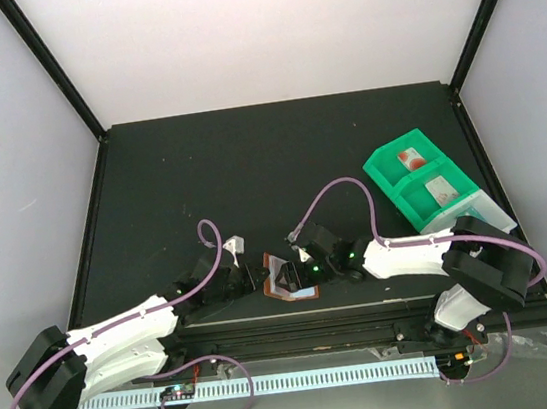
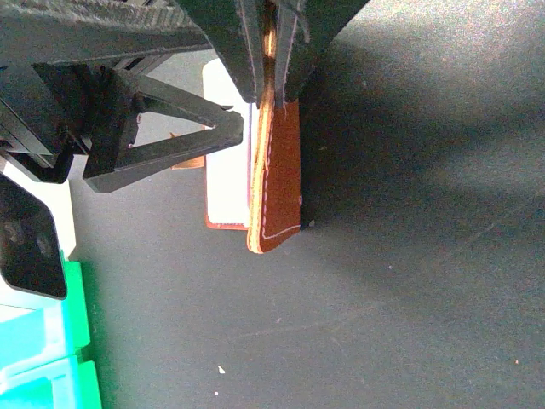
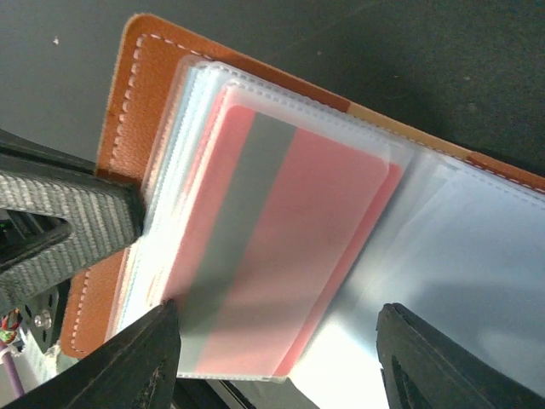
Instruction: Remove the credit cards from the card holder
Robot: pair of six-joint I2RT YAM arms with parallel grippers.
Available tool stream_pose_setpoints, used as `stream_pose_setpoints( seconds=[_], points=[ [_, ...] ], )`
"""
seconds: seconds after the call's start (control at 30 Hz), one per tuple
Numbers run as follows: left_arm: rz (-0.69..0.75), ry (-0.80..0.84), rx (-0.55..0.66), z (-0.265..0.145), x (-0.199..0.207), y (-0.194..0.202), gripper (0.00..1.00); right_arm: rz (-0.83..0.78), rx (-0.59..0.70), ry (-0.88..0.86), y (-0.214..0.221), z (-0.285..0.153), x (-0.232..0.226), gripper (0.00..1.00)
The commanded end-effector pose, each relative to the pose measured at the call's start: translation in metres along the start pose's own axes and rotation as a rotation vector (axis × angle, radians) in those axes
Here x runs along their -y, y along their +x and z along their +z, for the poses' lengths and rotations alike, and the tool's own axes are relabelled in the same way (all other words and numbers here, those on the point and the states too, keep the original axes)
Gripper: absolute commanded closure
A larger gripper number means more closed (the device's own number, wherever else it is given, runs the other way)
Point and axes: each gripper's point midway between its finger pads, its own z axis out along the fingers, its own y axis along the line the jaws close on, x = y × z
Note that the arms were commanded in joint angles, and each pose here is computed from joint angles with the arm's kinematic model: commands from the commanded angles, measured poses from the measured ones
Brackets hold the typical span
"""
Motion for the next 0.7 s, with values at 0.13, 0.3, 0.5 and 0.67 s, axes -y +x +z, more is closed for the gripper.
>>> stream_pose_setpoints(
  seconds=[0.13,0.3,0.5,0.67],
  points=[
    [-0.007,0.025,0.023,-0.002,0.011,-0.007,0.99,0.005,0.027,0.038,-0.004,-0.010,0.005,0.35],
    [-0.023,0.016,0.027,-0.001,0.009,-0.008,0.98,0.023,0.025,-0.032,-0.008,-0.014,-0.014,0.30],
    [-0.031,0.009,0.029,0.000,0.009,-0.009,0.98,0.032,0.002,-0.036,-0.008,-0.006,-0.015,0.24],
    [-0.034,0.010,0.034,-0.001,0.008,-0.009,0.98,0.040,-0.016,-0.033,-0.006,-0.001,-0.014,0.23]
  ],
)
